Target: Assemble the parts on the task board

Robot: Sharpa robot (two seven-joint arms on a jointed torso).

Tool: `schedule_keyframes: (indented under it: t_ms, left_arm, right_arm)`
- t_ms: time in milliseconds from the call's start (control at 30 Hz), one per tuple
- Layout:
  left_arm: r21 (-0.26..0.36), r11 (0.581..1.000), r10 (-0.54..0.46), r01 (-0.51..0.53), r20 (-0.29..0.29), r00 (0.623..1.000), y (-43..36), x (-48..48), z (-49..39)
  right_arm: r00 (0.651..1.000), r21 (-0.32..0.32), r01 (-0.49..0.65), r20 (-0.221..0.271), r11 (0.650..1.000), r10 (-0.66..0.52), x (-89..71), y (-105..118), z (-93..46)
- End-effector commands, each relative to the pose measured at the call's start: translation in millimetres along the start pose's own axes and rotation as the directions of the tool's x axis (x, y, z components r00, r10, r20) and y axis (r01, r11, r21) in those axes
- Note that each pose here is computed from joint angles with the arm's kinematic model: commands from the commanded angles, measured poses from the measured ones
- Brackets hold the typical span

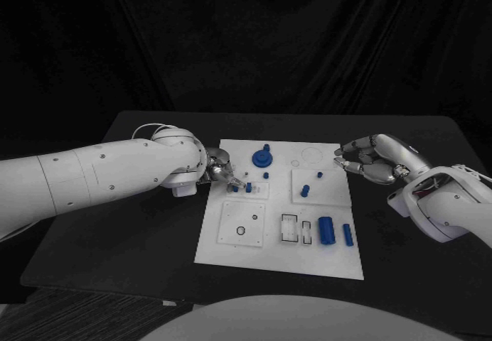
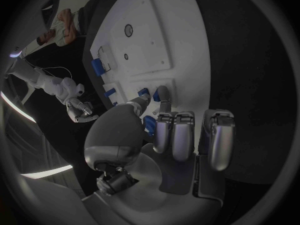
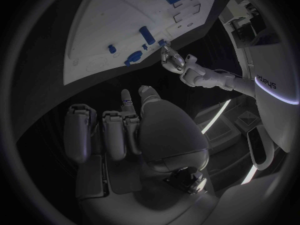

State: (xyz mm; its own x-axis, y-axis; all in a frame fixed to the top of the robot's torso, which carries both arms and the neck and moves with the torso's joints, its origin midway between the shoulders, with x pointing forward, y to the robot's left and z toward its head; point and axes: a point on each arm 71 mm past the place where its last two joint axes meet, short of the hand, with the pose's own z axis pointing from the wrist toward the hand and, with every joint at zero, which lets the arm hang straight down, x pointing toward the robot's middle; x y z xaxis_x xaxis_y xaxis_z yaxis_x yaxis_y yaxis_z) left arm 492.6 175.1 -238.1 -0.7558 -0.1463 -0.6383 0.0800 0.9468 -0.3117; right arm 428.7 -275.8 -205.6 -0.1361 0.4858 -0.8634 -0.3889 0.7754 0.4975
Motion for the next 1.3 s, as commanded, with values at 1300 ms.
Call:
schedule_keyframes:
  t_ms: [1300]
  left_arm:
    - [0.248, 0.964, -0.191, 0.096, 0.391, 0.901, 9.3, -34.0, -24.6]
  right_arm:
    - [1.0, 0.026, 0.001, -0.006, 1.0, -0.001, 0.5, -4, -2.3]
